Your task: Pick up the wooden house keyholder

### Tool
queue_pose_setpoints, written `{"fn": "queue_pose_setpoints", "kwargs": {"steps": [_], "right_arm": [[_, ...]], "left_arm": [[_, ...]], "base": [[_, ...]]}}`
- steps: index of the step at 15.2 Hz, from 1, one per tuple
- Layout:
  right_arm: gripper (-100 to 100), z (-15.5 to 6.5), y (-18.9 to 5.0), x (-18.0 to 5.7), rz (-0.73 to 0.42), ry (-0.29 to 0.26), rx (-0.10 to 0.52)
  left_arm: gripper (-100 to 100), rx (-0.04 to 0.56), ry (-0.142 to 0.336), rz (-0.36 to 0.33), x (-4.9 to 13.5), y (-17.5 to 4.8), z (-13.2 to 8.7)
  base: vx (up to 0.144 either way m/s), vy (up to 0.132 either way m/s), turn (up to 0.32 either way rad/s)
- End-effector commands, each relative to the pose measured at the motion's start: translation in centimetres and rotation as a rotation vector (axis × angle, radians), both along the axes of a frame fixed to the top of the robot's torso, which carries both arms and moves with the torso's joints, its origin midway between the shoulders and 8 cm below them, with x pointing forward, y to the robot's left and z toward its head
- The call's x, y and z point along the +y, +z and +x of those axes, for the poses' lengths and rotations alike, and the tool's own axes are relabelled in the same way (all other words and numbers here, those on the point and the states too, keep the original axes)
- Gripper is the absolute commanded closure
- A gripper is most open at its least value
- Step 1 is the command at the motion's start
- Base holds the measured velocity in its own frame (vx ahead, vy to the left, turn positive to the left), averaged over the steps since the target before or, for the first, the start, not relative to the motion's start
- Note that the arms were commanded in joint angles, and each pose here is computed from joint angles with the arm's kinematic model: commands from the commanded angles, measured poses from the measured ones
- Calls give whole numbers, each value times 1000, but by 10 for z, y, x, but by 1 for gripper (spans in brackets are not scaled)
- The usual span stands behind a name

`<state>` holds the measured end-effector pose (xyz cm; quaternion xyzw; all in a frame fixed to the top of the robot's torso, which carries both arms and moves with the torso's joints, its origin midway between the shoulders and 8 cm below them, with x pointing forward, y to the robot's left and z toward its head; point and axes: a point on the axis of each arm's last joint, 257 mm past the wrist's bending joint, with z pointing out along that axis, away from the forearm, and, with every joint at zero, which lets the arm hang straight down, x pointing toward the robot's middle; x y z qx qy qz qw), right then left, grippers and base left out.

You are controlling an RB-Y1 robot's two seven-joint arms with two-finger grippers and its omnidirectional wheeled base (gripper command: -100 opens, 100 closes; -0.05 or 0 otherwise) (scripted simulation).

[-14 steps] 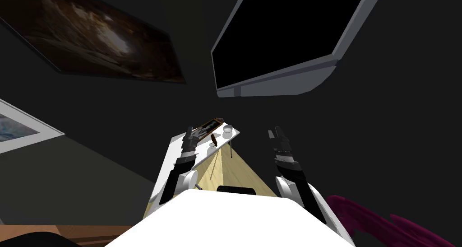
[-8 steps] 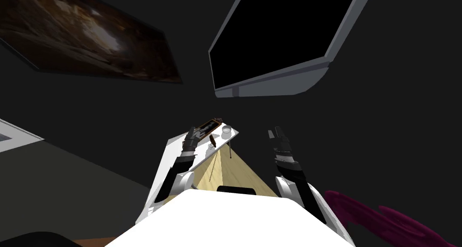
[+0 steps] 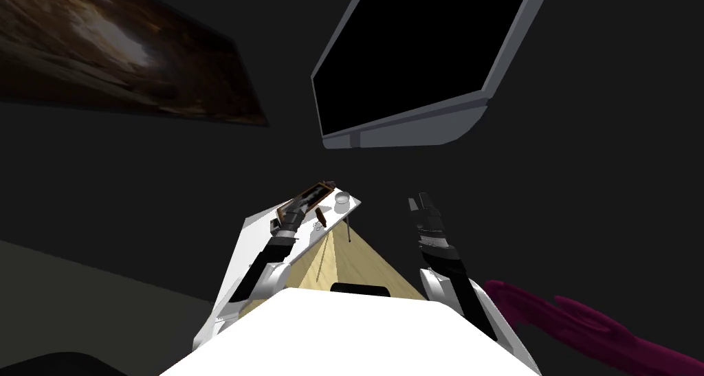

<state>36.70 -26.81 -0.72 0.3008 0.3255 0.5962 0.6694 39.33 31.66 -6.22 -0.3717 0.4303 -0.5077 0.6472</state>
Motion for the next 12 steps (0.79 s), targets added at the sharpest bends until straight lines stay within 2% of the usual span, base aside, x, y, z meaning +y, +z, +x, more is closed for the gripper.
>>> {"fn": "queue_pose_setpoints", "kwargs": {"steps": [1,2,3,7,8,10,11,12], "right_arm": [[0,0,0,0,0,0,0],[0,0,0,0,0,0,0],[0,0,0,0,0,0,0],[0,0,0,0,0,0,0],[0,0,0,0,0,0,0],[0,0,0,0,0,0,0],[0,0,0,0,0,0,0],[0,0,0,0,0,0,0]], "left_arm": [[-100,53,-5,-1,1,-12,3],[-100,53,-5,-1,1,-12,3],[-100,94,-13,0,3,-21,5],[-100,159,-16,-1,6,-36,8],[-100,198,-23,0,8,-44,8],[-100,215,-21,-1,8,-48,9],[-100,257,-27,-1,11,-58,9],[-100,271,-25,-2,11,-61,10]], "base": [[20,21,-97],[13,17,-29],[13,13,-73],[18,19,-103],[17,16,-117],[16,17,-74],[18,16,-121],[20,19,-115]]}}
